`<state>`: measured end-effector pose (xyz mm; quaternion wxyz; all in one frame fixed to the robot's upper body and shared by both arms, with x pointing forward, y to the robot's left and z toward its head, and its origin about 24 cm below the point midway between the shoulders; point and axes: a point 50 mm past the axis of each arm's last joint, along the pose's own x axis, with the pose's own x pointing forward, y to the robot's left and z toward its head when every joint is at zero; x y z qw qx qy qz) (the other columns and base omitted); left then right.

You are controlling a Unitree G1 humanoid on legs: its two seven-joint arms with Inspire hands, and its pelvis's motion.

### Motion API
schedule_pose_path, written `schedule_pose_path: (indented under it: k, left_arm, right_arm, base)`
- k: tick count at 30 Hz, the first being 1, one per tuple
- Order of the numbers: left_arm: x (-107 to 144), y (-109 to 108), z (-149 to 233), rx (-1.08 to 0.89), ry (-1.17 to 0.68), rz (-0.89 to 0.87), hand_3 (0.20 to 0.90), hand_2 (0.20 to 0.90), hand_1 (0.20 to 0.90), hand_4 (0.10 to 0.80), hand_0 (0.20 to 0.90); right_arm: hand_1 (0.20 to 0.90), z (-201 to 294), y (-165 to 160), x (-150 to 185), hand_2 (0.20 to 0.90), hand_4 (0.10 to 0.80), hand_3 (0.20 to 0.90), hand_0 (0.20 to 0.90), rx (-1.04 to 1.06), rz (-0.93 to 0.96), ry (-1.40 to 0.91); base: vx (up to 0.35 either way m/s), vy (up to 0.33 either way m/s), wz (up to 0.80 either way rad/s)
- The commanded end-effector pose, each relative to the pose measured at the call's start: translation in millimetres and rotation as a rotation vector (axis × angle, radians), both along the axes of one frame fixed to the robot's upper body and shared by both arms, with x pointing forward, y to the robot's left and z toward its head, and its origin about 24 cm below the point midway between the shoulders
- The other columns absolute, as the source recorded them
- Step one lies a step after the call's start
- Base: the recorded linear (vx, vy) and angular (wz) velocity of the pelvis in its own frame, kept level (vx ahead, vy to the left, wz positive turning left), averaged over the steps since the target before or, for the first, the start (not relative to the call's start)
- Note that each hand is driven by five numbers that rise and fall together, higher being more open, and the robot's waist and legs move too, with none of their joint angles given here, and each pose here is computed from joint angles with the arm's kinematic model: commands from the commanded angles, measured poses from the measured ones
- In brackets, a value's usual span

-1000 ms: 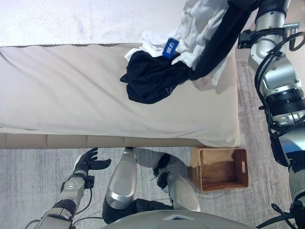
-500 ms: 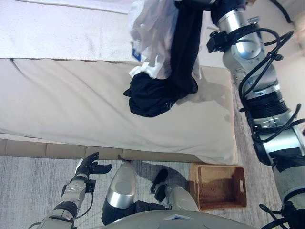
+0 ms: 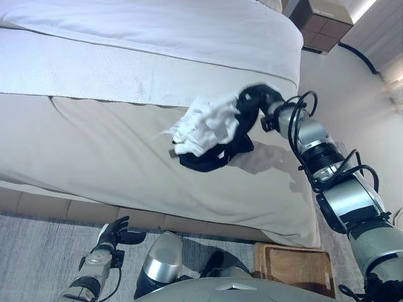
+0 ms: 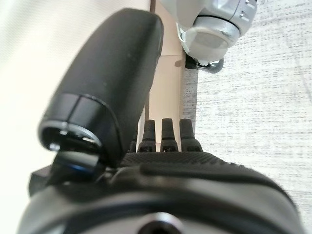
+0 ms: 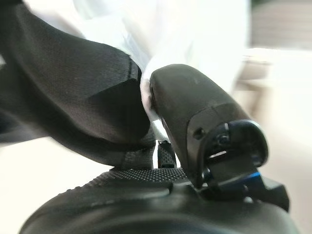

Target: Pick up the clothes from the bed and place them into the basket

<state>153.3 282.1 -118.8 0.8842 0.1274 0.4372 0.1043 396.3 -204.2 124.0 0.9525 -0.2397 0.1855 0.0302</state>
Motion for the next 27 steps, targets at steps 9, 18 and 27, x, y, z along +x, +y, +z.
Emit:
schedule_pose_path:
  k: [9,18,27]
  left_arm:
    - [8.6,17.2,11.4,0.066,-0.022,-0.031,0.9,0.9,0.9,0.8,0.9]
    - [-4.8,12.8,6.9,0.045,-0.043,-0.013,0.9,0.9,0.9,0.8,0.9]
    - [30.0,6.5,23.8,0.035,-0.137,-0.083,0.9,0.9,0.9,0.8,0.9]
  right_arm:
    - [0.9,85.7,-19.0,5.2,0.9,0.8,0.9,0.9,-0.284,0.139,-0.19]
    - [0.9,180.3,7.2,-23.8,0.9,0.8,0.9,0.9,-0.393,0.129,-0.808]
    - [0.9,151.2,20.5,-8.2,0.9,0.8,0.9,0.9,-0.721,0.248,-0.491]
  base:
    - [-0.011,-0.008,0.06]
    - [-0.002,0.024,-0.07]
    - [-0.059,-0.005,-0.02]
